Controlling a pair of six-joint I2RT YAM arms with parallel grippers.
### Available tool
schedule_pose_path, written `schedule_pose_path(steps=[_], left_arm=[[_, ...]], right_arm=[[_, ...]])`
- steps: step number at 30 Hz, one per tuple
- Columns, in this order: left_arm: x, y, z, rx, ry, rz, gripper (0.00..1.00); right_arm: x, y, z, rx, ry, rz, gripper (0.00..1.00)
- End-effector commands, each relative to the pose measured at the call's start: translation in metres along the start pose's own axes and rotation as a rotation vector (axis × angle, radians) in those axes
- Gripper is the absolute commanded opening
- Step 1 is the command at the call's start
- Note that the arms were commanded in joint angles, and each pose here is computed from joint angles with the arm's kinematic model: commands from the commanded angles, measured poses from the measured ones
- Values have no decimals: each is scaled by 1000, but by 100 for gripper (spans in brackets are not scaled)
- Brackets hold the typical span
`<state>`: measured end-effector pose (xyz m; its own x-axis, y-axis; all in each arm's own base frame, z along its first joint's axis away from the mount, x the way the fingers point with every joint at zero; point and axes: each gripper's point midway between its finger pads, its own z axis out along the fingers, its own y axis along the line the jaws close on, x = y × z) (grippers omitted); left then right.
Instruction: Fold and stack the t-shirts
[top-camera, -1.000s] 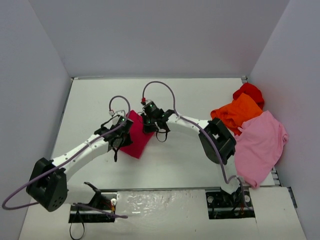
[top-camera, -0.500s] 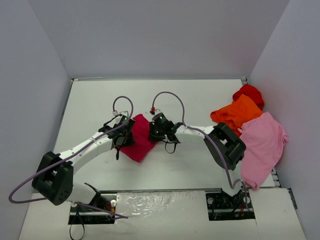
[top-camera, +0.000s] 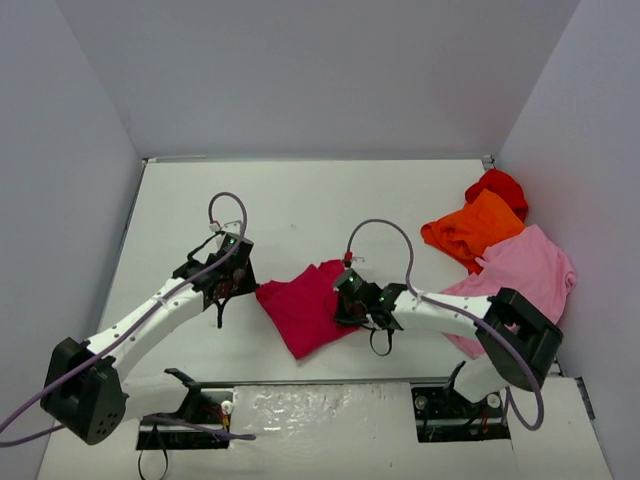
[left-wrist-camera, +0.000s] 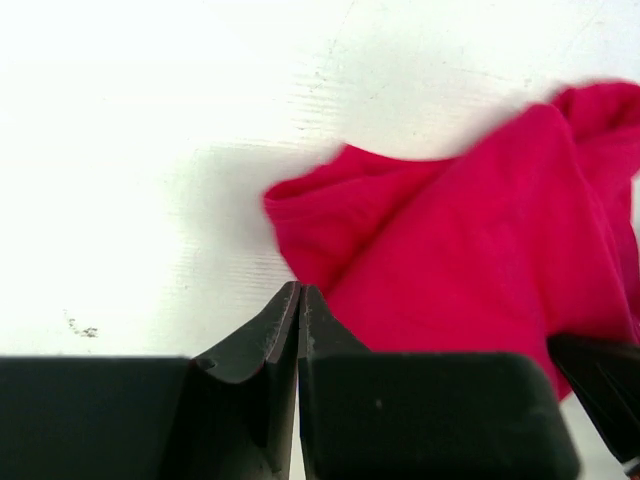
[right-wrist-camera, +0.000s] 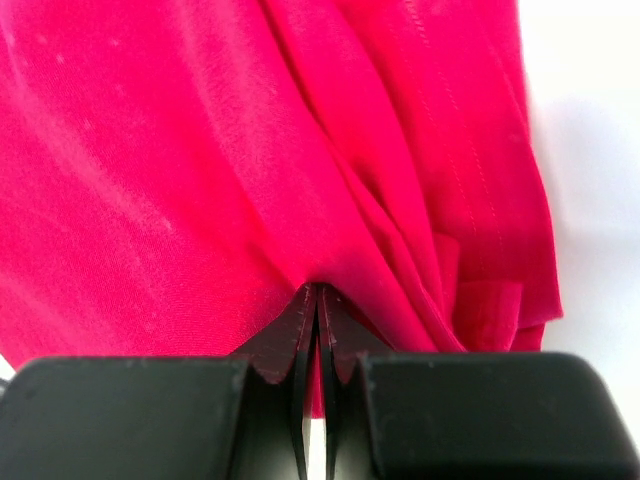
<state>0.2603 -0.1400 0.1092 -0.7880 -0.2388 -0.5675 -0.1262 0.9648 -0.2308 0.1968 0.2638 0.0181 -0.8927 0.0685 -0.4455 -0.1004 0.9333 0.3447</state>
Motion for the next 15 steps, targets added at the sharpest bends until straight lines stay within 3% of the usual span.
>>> schedule_pose_path(steps=[1,7,8,12,15], left_arm=[[-20,-7,-21,42,-53,-4,0],[-23,-3,-46,69,-87,-39,0],[-23,-2,-50,72,-94,-45,0],[-23,3,-63,76,-113,-66,0],[-20,6,-67,82,-114,-84,0]], right_arm=[[45,-44,-25,176,78,36,0],[-15,-2,-66,66,-153,19,3],[-28,7,-74,48,-188,13,7],[-64,31,-93,20,-280,-55,43],[-80,43,-83,50,-297,-160,51]])
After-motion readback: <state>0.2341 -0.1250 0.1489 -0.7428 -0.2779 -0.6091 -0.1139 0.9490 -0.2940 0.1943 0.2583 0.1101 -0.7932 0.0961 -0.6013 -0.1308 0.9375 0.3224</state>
